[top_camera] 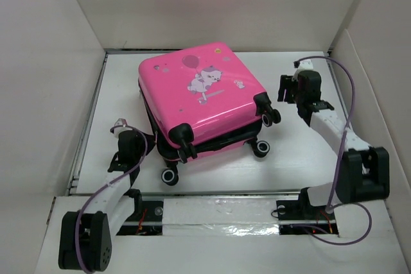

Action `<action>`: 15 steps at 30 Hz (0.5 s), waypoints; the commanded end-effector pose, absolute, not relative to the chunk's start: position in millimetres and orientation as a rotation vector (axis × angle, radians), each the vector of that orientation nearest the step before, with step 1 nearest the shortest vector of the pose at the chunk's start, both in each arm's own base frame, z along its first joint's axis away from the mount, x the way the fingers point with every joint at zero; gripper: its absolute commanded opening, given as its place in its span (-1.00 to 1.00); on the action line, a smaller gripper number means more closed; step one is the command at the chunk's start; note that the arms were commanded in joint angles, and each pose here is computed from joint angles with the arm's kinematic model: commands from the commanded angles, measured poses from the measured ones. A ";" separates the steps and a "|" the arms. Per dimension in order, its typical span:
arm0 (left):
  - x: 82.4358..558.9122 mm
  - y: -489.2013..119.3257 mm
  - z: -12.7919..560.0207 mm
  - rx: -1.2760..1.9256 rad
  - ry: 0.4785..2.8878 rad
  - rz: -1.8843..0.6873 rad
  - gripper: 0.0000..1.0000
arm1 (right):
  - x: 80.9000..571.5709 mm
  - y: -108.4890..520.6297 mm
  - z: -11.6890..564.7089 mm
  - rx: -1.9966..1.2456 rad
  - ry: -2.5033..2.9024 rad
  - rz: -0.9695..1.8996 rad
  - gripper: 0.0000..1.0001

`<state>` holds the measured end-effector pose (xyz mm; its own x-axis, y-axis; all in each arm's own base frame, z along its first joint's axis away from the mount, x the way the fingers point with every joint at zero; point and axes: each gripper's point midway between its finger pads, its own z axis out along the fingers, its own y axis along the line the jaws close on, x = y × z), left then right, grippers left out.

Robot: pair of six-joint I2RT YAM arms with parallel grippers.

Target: Pack the luggage

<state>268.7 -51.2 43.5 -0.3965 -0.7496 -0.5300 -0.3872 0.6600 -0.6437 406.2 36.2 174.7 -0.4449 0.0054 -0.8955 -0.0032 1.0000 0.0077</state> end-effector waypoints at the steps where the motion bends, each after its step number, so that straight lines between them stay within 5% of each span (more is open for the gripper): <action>1: 265.2 -72.4 59.2 -0.773 2.000 -0.669 -0.78 | 456.9 25.3 203.4 0.100 1.959 0.071 0.37; 7: 262.7 -87.4 57.6 -0.638 2.046 -0.685 -0.83 | 488.4 38.7 179.9 0.098 1.990 0.176 0.43; 15: 263.7 -106.2 60.3 -0.514 2.071 -0.731 -0.84 | 539.4 137.0 123.4 -0.206 2.170 0.382 0.45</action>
